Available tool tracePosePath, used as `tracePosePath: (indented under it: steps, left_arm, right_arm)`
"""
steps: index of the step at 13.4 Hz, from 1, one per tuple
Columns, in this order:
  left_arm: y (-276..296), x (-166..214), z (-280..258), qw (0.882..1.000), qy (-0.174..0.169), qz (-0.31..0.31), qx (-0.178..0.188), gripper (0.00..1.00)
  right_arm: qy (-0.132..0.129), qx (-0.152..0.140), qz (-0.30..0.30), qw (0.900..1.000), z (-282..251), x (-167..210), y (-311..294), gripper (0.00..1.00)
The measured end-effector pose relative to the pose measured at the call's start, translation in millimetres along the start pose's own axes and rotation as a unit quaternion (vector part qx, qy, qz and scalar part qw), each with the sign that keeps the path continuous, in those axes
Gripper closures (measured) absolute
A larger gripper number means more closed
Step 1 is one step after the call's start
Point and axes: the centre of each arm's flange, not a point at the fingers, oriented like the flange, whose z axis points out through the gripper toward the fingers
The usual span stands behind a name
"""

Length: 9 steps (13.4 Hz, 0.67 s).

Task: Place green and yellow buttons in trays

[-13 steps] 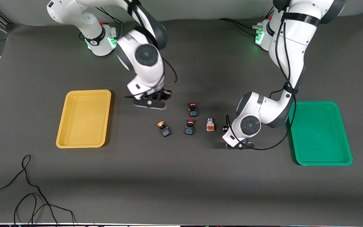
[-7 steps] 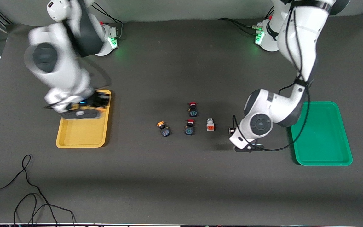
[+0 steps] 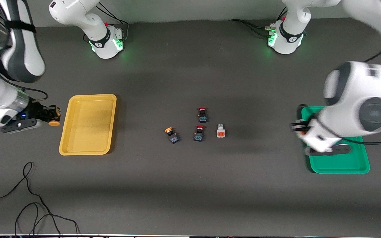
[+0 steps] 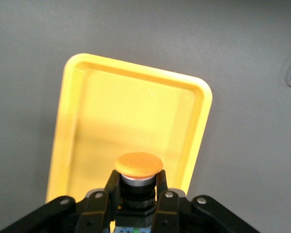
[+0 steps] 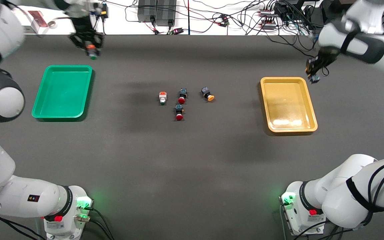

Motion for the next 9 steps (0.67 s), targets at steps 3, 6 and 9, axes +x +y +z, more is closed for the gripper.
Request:
tracePosePath:
  steps: [3, 6, 9]
  left_arm:
    - [-94, 15, 11, 0.999, -0.009, 0.027, -0.016, 0.59]
    - [-177, 25, 39, 0.996, -0.016, 0.078, -0.033, 0.59]
    - [-236, 37, 92, 0.996, 0.003, 0.087, -0.038, 0.59]
  right_arm:
    - [0.002, 0.01, 0.003, 1.0, 74, -23, 3, 0.67]
    - [0.007, 0.03, -0.003, 1.0, 124, -27, 6, 0.67]
    - [0.004, 0.022, -0.011, 1.0, 157, -30, 12, 0.67]
